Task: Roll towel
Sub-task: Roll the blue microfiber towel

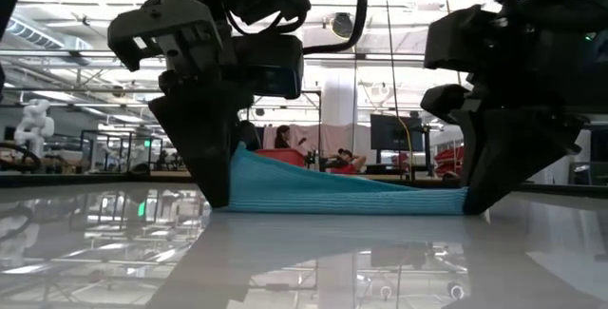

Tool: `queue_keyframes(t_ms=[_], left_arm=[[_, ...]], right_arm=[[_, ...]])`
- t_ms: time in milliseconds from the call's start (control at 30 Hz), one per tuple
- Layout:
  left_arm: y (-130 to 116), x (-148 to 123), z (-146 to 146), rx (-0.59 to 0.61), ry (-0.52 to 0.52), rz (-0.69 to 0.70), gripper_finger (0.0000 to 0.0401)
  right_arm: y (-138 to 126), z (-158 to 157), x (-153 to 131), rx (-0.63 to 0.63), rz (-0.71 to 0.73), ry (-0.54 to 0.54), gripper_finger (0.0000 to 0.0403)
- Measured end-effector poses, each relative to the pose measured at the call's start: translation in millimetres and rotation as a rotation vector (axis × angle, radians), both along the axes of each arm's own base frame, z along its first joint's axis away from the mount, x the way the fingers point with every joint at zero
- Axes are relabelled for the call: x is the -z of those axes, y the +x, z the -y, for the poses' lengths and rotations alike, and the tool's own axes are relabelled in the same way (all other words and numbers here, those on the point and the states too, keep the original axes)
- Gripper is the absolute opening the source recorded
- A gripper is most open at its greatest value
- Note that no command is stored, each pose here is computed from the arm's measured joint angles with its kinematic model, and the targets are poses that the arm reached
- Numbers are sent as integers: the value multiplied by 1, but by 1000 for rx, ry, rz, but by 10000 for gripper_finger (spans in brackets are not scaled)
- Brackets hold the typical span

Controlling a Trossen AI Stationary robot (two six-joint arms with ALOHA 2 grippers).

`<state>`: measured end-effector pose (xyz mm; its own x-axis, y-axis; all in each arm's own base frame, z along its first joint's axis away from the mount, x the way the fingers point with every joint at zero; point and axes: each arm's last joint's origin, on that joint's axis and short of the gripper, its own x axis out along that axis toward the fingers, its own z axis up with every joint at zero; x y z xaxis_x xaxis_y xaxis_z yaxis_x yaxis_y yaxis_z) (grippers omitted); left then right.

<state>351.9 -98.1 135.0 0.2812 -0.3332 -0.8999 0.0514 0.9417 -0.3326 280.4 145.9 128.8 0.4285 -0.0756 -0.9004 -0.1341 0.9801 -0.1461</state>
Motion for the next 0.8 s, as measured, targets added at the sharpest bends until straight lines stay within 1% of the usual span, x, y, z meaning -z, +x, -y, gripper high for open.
queue_keyframes(t_ms=[133,233,300,367,433,533,600,667,733,800], left_arm=[[-2,-9,2,37,-10,-16,148],[-9,-23,3,66,9,-40,158],[-12,-35,4,75,67,-37,159],[-20,-45,4,81,154,-59,160],[-22,-54,11,117,194,-16,160],[-21,-60,35,253,213,133,160],[-20,-62,53,340,288,250,160],[-15,-58,64,400,410,355,160],[-12,-53,68,453,543,401,160],[-9,-48,68,490,615,409,161]], right_arm=[[2,1,0,-14,2,19,2],[3,2,-1,-16,-1,38,2],[3,2,-1,-17,-1,40,2],[4,4,-1,-13,0,42,2],[5,4,-1,-16,-3,56,2],[6,5,-1,-18,-3,69,2],[7,6,-1,-19,-3,71,2],[8,7,-1,-22,-7,87,2],[9,8,-1,-19,-5,92,2],[9,9,-1,-14,-6,99,2]])
